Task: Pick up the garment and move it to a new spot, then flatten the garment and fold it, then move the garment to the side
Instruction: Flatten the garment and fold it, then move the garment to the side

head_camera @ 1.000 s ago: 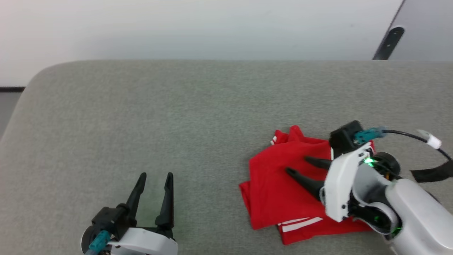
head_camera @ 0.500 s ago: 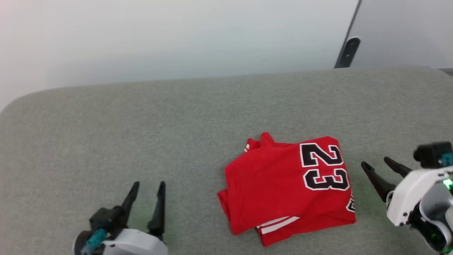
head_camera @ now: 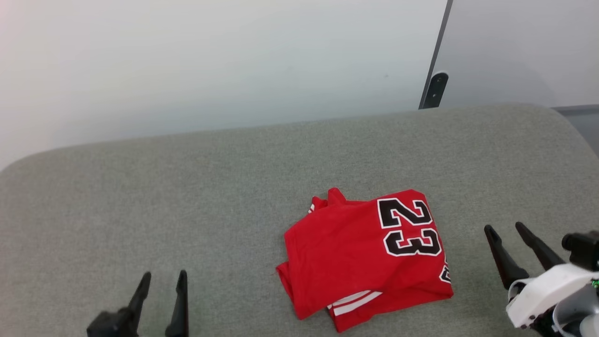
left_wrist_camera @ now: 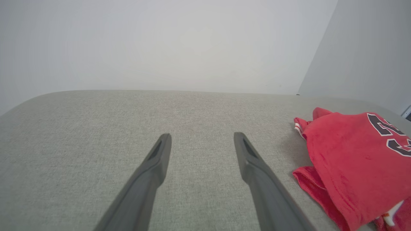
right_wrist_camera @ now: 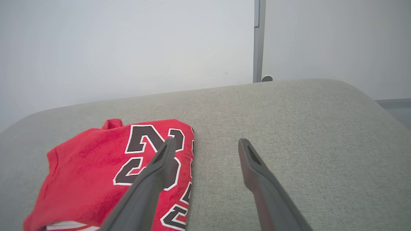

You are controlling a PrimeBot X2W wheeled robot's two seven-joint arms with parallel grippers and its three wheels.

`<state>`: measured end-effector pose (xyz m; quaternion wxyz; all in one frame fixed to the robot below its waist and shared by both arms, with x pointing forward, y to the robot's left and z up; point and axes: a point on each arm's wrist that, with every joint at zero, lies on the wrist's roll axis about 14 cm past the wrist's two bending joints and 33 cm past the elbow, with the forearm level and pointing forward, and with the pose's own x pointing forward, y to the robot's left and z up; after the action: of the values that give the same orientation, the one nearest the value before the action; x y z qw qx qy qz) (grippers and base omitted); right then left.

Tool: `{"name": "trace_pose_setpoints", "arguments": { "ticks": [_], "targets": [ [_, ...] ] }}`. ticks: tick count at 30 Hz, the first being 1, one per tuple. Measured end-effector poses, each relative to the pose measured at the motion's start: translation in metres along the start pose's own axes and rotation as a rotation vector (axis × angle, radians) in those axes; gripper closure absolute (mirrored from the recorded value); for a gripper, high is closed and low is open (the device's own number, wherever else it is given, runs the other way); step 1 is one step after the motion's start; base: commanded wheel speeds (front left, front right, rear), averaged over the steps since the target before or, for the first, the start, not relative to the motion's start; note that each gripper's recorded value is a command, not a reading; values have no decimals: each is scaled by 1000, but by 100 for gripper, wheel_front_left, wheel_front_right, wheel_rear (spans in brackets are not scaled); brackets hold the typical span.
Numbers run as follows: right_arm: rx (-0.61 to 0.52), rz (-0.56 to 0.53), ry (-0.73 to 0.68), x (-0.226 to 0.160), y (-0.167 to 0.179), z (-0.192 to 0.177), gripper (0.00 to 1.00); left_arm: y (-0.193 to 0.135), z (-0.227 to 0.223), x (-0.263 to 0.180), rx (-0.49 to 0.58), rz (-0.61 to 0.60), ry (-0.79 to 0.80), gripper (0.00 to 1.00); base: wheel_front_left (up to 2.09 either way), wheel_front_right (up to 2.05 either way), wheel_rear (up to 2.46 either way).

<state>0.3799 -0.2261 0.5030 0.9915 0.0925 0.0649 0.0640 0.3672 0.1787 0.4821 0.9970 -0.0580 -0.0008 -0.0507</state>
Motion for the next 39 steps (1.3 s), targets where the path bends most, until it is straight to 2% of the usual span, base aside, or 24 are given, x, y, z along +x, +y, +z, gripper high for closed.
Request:
{"name": "trace_pose_setpoints", "arguments": {
  "ticks": [8, 17, 39],
  "targets": [
    [35, -39, -61, -27, -2, 4, 0, 0, 0, -33, 25, 20, 1, 0, 0, 0, 0],
    [75, -96, -53, -52, -14, 1, 0, 1, 5, -57, 41, 36, -3, 0, 0, 0, 0],
    [70, -72, -39, -51, 1, 7, 0, -2, 10, -61, 29, 52, 0, 0, 0, 0, 0]
  ]
}}
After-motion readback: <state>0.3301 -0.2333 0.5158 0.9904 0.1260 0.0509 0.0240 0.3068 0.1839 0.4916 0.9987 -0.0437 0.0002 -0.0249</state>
